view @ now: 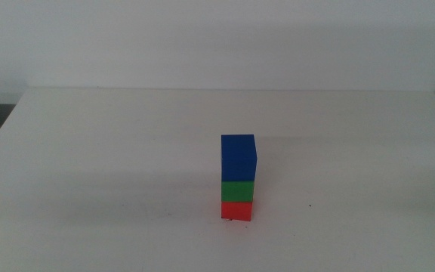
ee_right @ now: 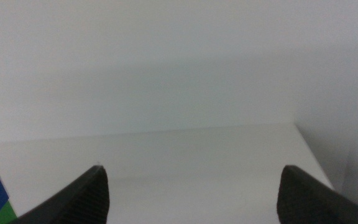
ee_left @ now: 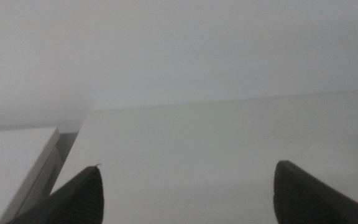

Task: Stack red cubes first, then green, then blue cubes in a specific spot.

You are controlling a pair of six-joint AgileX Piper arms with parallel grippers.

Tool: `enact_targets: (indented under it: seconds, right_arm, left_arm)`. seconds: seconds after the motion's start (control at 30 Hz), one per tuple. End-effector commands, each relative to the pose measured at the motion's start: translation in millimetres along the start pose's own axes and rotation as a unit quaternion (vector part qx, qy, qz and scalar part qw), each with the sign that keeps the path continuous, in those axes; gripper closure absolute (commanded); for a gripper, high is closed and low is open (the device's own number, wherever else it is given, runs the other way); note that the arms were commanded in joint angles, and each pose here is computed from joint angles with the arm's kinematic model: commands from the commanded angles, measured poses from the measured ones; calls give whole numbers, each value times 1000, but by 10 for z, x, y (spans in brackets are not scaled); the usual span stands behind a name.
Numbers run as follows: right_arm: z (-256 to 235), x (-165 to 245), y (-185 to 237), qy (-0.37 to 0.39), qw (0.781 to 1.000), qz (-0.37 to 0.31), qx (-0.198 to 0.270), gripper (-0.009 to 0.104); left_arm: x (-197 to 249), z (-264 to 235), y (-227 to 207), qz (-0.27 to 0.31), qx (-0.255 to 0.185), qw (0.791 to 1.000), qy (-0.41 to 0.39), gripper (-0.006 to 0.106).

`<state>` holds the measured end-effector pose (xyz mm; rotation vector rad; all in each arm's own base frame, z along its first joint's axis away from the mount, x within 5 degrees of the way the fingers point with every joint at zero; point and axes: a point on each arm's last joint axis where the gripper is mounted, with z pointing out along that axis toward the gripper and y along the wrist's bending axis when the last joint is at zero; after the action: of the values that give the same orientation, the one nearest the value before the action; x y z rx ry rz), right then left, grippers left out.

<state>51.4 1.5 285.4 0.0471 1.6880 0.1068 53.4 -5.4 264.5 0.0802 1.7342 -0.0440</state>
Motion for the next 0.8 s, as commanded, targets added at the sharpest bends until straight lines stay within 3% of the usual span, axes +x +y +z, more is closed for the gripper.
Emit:
enact_targets:
  seconds: [0.0, 0.23, 0.77]
  right_arm:
    - [-39, 49, -15, -23, 1000, -3, 8, 8]
    - [-31, 344, -32, -66, 998, 12, -4, 8]
    - [147, 953, -95, 33, 999, 10, 9, 8]
  left_arm:
    - [84, 12, 2, 3, -2, 1000, -6, 7]
    - [273, -11, -3, 1, -2, 1000, -20, 7]
    - [740, 137, -6, -12, -3, 1000, 6, 7]
